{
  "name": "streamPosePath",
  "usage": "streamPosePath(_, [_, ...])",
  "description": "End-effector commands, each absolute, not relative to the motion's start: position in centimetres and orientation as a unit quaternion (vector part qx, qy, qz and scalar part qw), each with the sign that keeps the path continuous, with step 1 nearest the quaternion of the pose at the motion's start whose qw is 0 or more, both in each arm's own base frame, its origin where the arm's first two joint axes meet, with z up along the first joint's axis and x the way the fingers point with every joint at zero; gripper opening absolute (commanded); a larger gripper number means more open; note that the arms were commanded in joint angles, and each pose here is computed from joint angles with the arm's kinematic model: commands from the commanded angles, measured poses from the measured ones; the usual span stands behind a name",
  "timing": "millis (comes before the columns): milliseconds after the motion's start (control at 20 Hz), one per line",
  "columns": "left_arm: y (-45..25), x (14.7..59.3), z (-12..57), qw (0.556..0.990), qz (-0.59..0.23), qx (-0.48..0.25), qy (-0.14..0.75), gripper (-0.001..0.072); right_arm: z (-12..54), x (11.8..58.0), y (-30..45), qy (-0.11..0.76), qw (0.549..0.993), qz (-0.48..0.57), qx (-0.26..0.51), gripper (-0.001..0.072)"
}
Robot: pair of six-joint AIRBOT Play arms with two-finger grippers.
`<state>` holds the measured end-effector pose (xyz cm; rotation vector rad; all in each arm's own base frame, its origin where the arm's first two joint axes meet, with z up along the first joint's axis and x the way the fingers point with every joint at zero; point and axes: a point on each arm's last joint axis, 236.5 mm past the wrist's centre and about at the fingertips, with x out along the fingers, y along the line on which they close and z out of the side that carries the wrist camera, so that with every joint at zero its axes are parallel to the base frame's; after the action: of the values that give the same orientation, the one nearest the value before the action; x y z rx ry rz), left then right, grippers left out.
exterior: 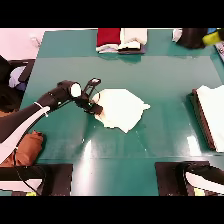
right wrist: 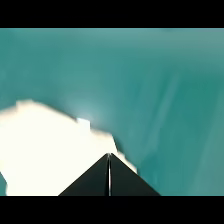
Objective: Fold the shirts.
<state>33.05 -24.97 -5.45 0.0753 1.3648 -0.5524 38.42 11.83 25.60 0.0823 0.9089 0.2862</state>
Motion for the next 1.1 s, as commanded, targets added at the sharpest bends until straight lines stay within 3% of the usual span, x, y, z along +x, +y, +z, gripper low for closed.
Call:
streamPosePath(0, [-23.7,34.0,-4.4,0.752,-0.241,0.032,0.613,0.0025,16.3,36.2,11.5,0.555,0.822,0.123,0.033,0.0022])
streamPosePath(50, [-23.6,33.9,-4.3,0.751,-0.241,0.032,0.614,0.0025,13.0,35.4,11.6,0.584,0.802,0.120,0.035,0.0035])
streamPosePath(150, [-23.5,33.8,-4.4,0.749,-0.243,0.037,0.616,0.0024,6.8,33.3,13.2,0.634,0.758,0.136,0.070,0.0444])
streamPosePath(200, [-23.5,33.8,-4.4,0.749,-0.243,0.036,0.615,0.0025,4.1,32.3,14.6,0.653,0.737,0.148,0.095,0.0460])
streamPosePath(400, [-23.5,33.7,-4.4,0.748,-0.243,0.037,0.616,0.0024,-2.6,31.3,17.9,0.674,0.713,0.156,0.114,0.0459])
streamPosePath(650, [-23.5,33.8,-4.4,0.749,-0.243,0.036,0.616,0.0025,-4.8,32.2,20.7,0.666,0.718,0.170,0.112,0.0445])
streamPosePath(700, [-23.5,33.8,-4.4,0.749,-0.243,0.036,0.615,0.0024,-5.0,32.4,20.7,0.664,0.720,0.168,0.113,0.0399])
streamPosePath(800, [-23.5,33.8,-4.4,0.749,-0.243,0.036,0.615,0.0024,-5.1,33.1,20.4,0.655,0.730,0.165,0.107,0.0085])
streamPosePath(850, [-23.5,33.8,-4.4,0.749,-0.242,0.038,0.615,0.0024,-4.9,33.4,20.4,0.649,0.735,0.164,0.109,0.0021])
streamPosePath(1050, [-20.6,35.4,-2.3,0.778,-0.211,0.057,0.589,0.0025,-0.1,35.9,17.7,0.588,0.787,0.152,0.109,0.0019])
